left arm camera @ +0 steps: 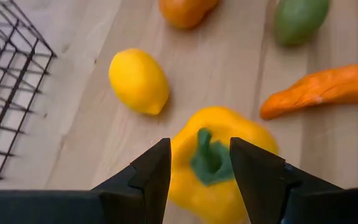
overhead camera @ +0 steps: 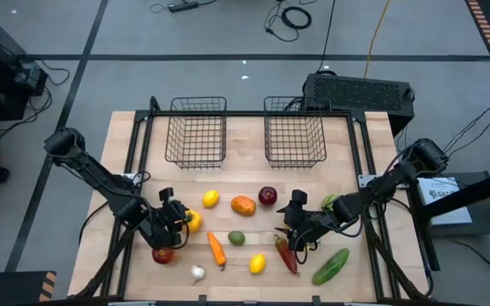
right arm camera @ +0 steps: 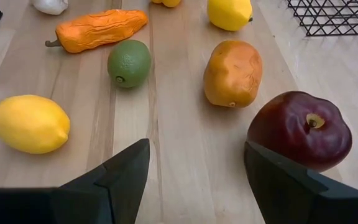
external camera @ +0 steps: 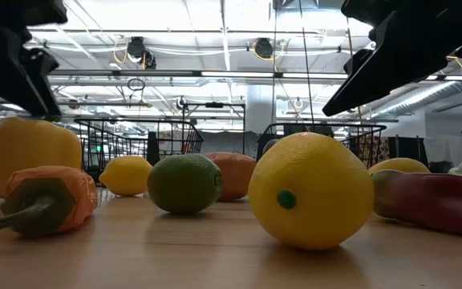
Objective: Sort produce into baskets
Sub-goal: Put the yellow bell pepper into the right mesh basket
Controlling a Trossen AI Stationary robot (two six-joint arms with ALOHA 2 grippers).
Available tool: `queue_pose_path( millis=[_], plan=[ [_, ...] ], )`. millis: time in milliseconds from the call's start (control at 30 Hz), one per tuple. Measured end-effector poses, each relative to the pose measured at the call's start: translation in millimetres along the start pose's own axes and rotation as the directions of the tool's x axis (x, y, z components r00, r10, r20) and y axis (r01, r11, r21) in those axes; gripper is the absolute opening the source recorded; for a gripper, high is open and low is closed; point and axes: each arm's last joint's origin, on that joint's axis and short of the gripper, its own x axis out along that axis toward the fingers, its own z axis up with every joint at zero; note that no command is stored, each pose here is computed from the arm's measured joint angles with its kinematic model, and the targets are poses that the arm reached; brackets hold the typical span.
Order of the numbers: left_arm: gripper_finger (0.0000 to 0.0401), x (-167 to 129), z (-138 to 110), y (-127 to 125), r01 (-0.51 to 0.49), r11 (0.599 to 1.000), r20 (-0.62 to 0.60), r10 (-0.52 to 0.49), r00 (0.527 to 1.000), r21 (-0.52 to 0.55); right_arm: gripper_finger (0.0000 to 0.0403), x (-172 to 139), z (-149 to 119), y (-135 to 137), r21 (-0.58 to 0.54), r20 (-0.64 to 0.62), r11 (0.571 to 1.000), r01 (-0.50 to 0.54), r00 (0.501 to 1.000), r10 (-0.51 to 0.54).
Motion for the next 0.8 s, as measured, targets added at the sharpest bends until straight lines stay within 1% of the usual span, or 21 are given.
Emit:
queue_pose_path(
  millis=[100, 267, 400, 600, 800],
  plan=[
    [0.0173, 2.5, -0.7, -1.5, 0.022, 1.0, 0.022, -0.022, 1.0, -0.012, 0.0251, 0.0, -0.1, 0.1, 0.001, 0.0, 1.0, 0.0, 1.0, 0.0],
    [0.0162, 9.0, -6.1, 4.0, -0.002, 1.0, 0.001, 0.002, 1.0, -0.01, 0.0251, 0.0, 0.0, 0.0, 0.002, 0.0, 1.0, 0.0, 1.0, 0.0],
    [0.0135, 11.1, -6.1, 5.3, -0.003, 1.0, 0.001, 0.003, 1.0, -0.015, 0.0251, 0.6, 0.5, -1.1, 0.002, 0.0, 1.0, 0.004, 1.0, -0.004],
    [0.0091, 11.1, -2.7, 1.0, 0.043, 0.999, 0.028, -0.044, 0.999, 0.027, 0.0251, 0.6, 0.5, -1.2, 0.005, 0.0, 1.0, 0.004, 1.0, -0.004],
    [0.0043, 11.2, -2.9, 1.3, 0.04, 0.999, 0.026, -0.041, 0.999, 0.032, 0.0251, 0.7, 0.5, -1.2, 0.005, 0.0, 1.0, 0.004, 1.0, -0.004]
  ],
)
